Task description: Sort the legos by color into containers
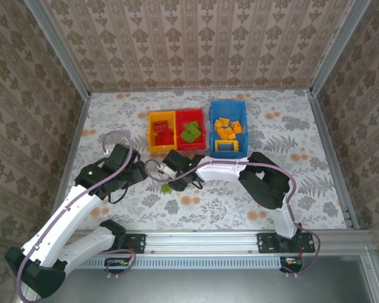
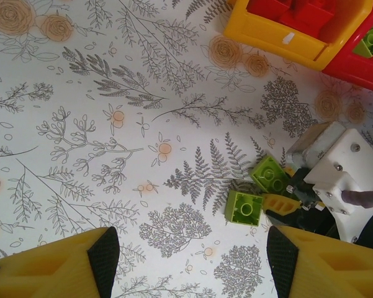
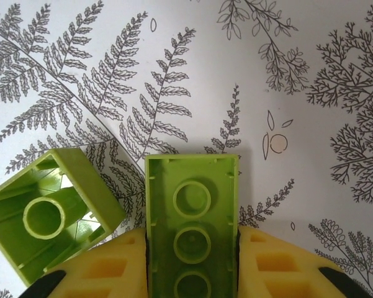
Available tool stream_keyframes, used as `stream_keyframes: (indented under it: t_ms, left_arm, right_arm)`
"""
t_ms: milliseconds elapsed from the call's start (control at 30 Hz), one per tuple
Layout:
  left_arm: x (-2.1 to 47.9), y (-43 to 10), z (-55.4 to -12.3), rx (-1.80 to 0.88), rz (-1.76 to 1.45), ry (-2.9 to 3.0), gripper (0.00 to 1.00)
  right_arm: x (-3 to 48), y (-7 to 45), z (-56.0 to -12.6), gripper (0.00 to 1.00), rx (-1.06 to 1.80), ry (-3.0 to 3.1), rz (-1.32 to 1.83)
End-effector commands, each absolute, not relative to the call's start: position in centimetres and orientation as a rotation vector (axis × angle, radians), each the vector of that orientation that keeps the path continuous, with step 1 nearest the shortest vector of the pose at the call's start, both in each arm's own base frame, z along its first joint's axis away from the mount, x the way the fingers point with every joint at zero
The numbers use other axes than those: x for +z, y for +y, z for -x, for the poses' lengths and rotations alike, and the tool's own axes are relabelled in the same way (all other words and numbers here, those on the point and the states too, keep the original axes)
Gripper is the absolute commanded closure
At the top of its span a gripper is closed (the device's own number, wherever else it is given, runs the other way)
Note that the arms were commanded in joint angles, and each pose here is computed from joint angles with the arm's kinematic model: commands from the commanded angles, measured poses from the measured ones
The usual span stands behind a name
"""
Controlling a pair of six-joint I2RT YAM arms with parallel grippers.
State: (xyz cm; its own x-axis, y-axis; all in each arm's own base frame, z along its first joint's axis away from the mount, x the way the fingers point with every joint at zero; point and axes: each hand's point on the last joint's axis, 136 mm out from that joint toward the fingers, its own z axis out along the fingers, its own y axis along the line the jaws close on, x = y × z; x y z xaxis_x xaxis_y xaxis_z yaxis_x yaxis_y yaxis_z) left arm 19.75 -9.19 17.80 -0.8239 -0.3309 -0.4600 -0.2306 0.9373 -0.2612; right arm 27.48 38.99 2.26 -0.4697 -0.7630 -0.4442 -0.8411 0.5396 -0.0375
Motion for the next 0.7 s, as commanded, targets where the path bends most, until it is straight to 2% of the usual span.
stream_keyframes:
  t_ms: [0, 133, 233, 467, 667]
  left_arm:
    - [17.8, -9.8, -20.2, -0.301, 0.363, 2.576, 0.33]
    - [18.9, -12.6, -21.8, -0.446, 0.267, 2.529, 0.33]
    - [19.6, -14.7, -23.0, -0.497, 0.183, 2.501, 0.33]
    - [20.4, -19.6, -25.2, -0.509, -0.058, 2.487, 0.33]
    - [21.0, -21.6, -26.3, -0.510, -0.136, 2.470, 0.33]
  right_arm:
    - [4.3, 37.5, -27.5, 0.75, 0.241, 2.383, 1.256]
    - [9.8, 35.2, -30.0, 0.76, 0.307, 2.369, 1.026]
    - [11.9, 32.9, -32.2, 0.76, 0.371, 2.399, 0.843]
    - [13.8, 31.2, -38.3, 0.76, 0.448, 2.475, 0.575]
    - [12.8, 31.3, -42.4, 0.75, 0.464, 2.579, 0.399]
